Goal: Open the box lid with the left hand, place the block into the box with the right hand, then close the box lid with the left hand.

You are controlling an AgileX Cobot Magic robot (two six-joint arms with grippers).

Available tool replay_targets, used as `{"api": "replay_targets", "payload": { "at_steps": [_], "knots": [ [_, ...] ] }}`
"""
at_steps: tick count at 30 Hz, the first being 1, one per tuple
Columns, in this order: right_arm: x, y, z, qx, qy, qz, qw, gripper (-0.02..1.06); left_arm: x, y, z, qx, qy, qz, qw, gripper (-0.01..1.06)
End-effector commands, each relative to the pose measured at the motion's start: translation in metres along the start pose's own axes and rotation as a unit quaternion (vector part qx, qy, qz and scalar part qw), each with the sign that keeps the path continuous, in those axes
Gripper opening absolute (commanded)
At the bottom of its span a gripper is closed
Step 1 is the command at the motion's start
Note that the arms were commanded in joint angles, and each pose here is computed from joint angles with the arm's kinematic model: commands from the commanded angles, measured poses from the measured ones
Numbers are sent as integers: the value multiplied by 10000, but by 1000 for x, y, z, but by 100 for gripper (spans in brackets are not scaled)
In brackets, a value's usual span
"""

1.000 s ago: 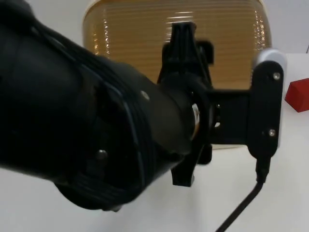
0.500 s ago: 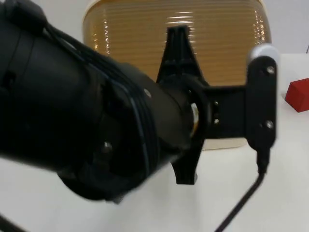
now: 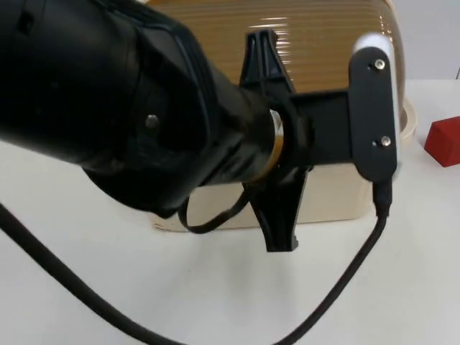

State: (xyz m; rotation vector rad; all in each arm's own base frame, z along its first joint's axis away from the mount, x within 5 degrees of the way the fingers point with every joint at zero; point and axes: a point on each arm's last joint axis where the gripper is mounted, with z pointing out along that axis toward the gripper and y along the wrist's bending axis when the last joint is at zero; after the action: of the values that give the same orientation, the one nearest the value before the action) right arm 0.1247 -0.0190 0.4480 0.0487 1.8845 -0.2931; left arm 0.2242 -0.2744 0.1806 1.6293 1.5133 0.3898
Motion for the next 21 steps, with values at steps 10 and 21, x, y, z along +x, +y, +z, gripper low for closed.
{"api": "replay_targets", "payload": {
  "at_steps": [10,21],
  "knots": [
    [-2,-1,-2,3,-106,-13,9999,105,12,-1,17,185,170,97,9996,0],
    [-2,-1,-2,3,-106,-8,9999,105,17,11,21,70,220,125,9997,0]
  ]
}}
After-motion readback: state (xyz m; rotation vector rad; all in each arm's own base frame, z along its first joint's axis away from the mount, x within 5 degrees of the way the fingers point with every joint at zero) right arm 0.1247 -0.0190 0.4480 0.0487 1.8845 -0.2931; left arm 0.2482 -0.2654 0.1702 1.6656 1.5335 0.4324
